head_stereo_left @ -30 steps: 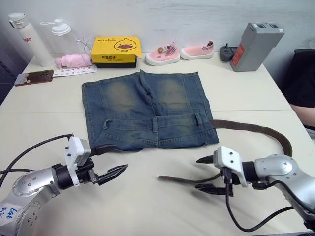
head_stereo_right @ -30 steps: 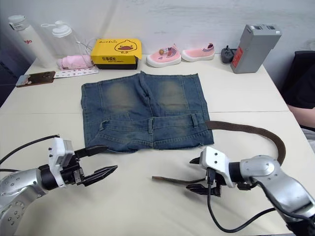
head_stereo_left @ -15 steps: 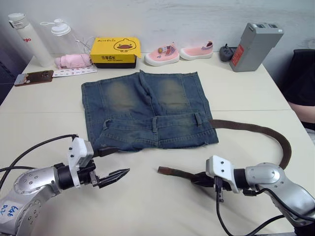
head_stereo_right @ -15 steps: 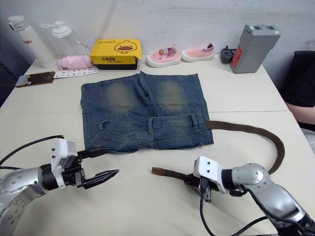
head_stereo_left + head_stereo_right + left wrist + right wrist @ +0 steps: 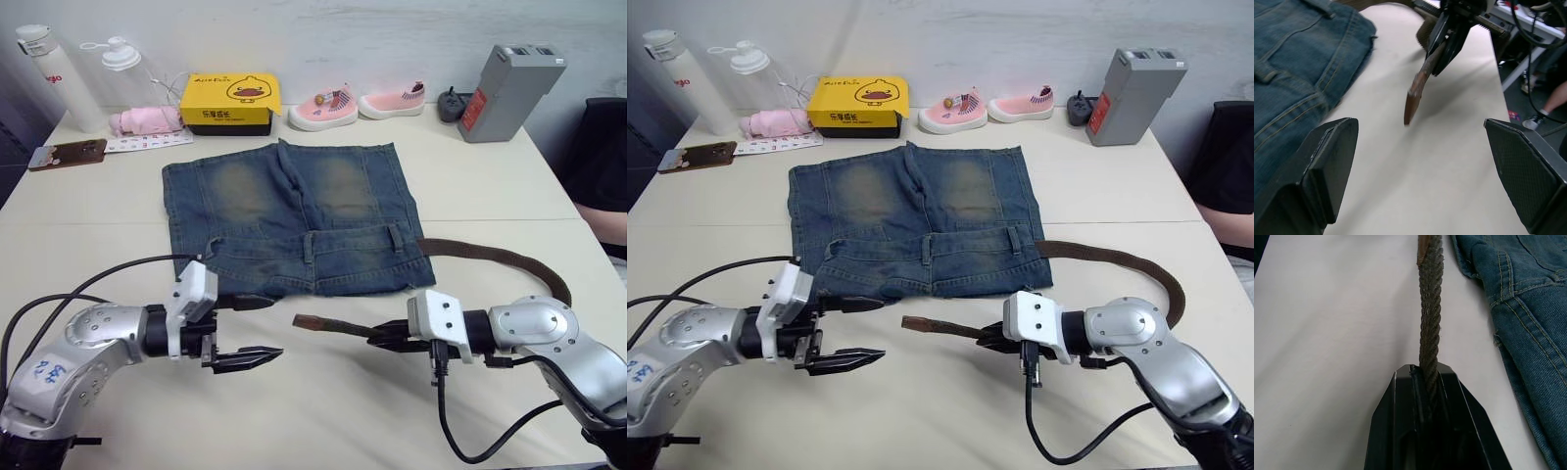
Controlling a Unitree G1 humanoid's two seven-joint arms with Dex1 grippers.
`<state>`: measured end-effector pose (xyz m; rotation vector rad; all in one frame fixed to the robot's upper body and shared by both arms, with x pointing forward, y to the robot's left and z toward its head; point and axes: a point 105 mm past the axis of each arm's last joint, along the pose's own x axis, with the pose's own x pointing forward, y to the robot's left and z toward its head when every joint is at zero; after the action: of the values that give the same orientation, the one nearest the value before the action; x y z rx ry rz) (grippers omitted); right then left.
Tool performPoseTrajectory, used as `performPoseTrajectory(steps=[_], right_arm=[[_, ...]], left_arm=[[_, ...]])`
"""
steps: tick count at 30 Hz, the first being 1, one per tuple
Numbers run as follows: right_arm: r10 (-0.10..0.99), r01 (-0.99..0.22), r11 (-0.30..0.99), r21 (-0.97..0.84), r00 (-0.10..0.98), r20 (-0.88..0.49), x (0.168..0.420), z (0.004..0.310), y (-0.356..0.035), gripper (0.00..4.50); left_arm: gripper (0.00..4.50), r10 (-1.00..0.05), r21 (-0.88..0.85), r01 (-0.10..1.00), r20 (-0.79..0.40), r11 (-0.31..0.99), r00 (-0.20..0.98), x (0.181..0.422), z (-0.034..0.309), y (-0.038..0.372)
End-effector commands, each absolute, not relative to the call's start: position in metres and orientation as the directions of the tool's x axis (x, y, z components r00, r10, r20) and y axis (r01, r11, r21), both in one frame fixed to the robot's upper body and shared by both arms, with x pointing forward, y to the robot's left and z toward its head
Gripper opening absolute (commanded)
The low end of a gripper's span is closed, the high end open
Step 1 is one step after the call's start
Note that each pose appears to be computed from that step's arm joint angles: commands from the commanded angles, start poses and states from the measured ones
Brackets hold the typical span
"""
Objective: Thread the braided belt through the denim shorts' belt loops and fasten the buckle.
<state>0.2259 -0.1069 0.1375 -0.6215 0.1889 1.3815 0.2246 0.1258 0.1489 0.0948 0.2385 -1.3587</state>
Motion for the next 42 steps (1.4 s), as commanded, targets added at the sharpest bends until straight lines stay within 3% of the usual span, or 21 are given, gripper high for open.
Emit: performPoseTrajectory(steps=[1, 5, 9, 12, 19, 23, 26, 29, 33, 36, 40, 42], right_arm=[[0.872, -0.947, 0.024, -0.321, 0.177, -0.457, 0.22, 0.144, -0.098, 0.0], [0.874, -0.946, 0.025, -0.323, 0.178, -0.453, 0.219, 0.145, -0.096, 0.0], [0.875, -0.946, 0.029, -0.323, 0.181, -0.45, 0.219, 0.145, -0.095, 0.0], [0.875, -0.945, 0.034, -0.325, 0.185, -0.448, 0.22, 0.145, -0.095, 0.0], [0.882, -0.945, 0.059, -0.323, 0.201, -0.427, 0.223, 0.149, -0.094, 0.0], [0.899, -0.944, 0.21, -0.256, 0.289, -0.33, 0.236, 0.163, -0.097, 1.64], [0.902, -0.912, 0.388, -0.132, 0.405, -0.148, 0.253, 0.191, -0.11, 2.97], [0.926, -0.927, 0.375, 0.028, 0.376, 0.035, 0.244, 0.222, -0.117, 4.2], [0.955, -0.961, 0.239, 0.141, 0.259, 0.142, 0.217, 0.243, -0.112, 4.2], [0.982, -0.951, 0.063, 0.303, 0.113, 0.15, 0.186, 0.233, -0.099, 4.2], [0.984, -0.875, 0.165, 0.456, 0.178, -0.013, 0.189, 0.186, -0.082, 4.2], [0.976, -0.837, 0.169, 0.521, 0.215, 0.028, 0.194, 0.183, -0.074, 4.2]], left_arm=[[4.24, -0.968, -0.063, 0.983, -0.198, 0.171, 0.156, 0.228, 0.147, 0.113], [2.94, -0.976, -0.077, 0.986, -0.172, 0.149, 0.134, 0.228, 0.147, 0.108], [1.12, -0.978, -0.081, 0.987, -0.169, 0.136, 0.121, 0.227, 0.147, 0.107], [0.02, -0.979, -0.083, 0.988, -0.169, 0.133, 0.117, 0.227, 0.147, 0.107], [0.02, -0.979, -0.107, 0.983, -0.156, 0.146, 0.128, 0.226, 0.146, 0.106], [0.0, -0.977, -0.194, 0.958, -0.087, 0.209, 0.195, 0.236, 0.15, 0.104], [0.0, -0.969, -0.305, 0.921, -0.019, 0.242, 0.248, 0.244, 0.152, 0.101], [0.0, -0.959, -0.384, 0.89, 0.041, 0.245, 0.282, 0.251, 0.157, 0.095], [0.0, -0.941, -0.447, 0.86, 0.099, 0.248, 0.323, 0.258, 0.166, 0.091], [0.0, -0.927, -0.487, 0.848, 0.178, 0.209, 0.331, 0.262, 0.182, 0.088], [0.0, -0.934, -0.477, 0.862, 0.197, 0.173, 0.297, 0.256, 0.193, 0.085], [0.0, -0.936, -0.474, 0.866, 0.206, 0.161, 0.286, 0.254, 0.197, 0.085]])
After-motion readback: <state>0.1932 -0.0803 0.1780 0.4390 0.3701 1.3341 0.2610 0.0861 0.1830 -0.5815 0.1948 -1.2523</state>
